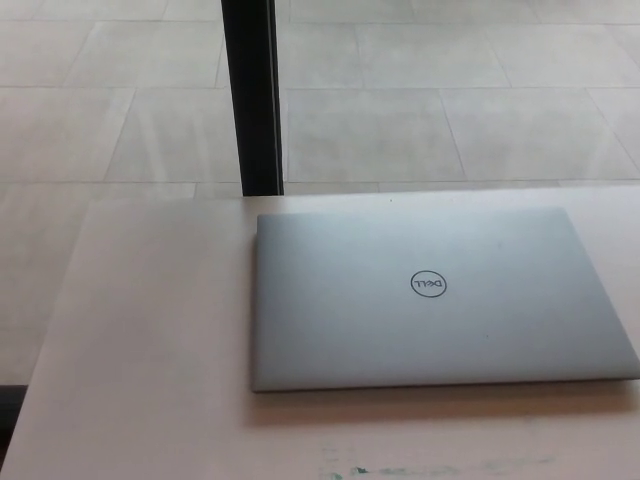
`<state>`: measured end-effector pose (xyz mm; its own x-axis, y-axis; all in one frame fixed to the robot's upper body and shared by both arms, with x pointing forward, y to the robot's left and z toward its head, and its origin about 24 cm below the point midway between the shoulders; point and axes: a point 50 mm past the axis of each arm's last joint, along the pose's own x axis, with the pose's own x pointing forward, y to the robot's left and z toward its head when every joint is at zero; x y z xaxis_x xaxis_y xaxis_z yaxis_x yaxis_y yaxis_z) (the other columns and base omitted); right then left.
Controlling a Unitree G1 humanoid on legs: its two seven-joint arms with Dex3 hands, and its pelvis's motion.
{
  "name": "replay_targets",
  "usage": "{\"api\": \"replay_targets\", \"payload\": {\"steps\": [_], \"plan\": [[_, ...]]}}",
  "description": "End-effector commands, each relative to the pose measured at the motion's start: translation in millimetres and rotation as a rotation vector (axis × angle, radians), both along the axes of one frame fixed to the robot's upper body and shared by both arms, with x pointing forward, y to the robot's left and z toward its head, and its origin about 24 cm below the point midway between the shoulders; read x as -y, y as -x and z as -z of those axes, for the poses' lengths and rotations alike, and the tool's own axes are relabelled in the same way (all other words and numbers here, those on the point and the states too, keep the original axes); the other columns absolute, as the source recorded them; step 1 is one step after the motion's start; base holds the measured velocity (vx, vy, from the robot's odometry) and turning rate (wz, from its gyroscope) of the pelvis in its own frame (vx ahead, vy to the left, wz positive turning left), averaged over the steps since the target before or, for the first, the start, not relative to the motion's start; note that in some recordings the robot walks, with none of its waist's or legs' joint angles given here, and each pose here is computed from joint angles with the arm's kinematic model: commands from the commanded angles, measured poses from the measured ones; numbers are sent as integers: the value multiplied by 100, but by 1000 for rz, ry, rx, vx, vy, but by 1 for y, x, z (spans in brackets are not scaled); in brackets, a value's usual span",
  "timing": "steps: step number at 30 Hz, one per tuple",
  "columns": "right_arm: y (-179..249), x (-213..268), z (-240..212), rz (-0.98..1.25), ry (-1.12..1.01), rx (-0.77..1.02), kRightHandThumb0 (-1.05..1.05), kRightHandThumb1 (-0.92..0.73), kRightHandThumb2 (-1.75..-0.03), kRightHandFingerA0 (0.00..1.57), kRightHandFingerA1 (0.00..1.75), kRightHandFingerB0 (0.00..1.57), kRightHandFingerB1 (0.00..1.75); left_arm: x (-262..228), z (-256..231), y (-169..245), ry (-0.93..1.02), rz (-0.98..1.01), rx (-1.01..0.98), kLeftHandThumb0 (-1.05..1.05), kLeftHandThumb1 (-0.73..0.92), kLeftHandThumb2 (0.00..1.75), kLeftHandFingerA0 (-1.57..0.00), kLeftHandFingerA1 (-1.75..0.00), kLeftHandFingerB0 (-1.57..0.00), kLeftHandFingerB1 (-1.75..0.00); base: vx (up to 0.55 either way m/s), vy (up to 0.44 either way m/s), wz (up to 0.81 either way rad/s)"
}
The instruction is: The robot uses its right hand to push down on the lid of a laptop kept in the middle of the desk to close it
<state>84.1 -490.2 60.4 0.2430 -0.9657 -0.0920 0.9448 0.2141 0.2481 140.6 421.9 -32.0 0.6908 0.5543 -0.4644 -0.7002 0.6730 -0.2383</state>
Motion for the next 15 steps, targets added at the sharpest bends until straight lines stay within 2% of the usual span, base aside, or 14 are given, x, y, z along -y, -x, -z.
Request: {"api": "replay_targets", "payload": {"steps": [1,3,4,6,7,10,11,15], "plan": [[0,-1,6,35,-53,49,-88,-92,-69,77,118,55,90,-6,-5,1,-4,-28,19,-105,80,78,-13,-98,0,-152,0,0,0],[-3,-1,5,23,-55,57,-86,-92,-70,73,119,54,90,-6,-5,1,2,-35,25,-105,80,76,-12,-98,0,-153,0,0,0],[-4,-1,4,30,-60,53,-87,-92,-68,77,118,58,89,-5,-5,0,1,-39,21,-105,81,84,-16,-95,-1,-147,0,0,0],[-4,-2,5,27,-56,43,-87,-92,-68,78,121,57,91,-5,-4,0,-4,-43,12,-105,81,84,-16,-93,-1,-146,0,0,0],[-2,-3,8,24,-57,36,-87,-91,-68,84,122,59,91,-6,-4,1,-3,-42,16,-105,79,76,-16,-96,0,-151,0,0,0],[-1,-6,11,19,-59,27,-89,-90,-68,84,119,57,90,-4,-4,-2,0,-33,25,-105,78,75,-17,-96,0,-152,0,0,0],[-1,-7,12,12,-59,14,-90,-91,-68,80,119,56,91,-4,-4,-2,1,-31,20,-105,78,76,-17,-96,0,-151,0,0,0],[-1,-9,14,8,-64,6,-87,-90,-67,86,116,54,90,-2,-3,-3,11,-28,34,-105,80,79,-15,-98,0,-149,0,0,0]]}}
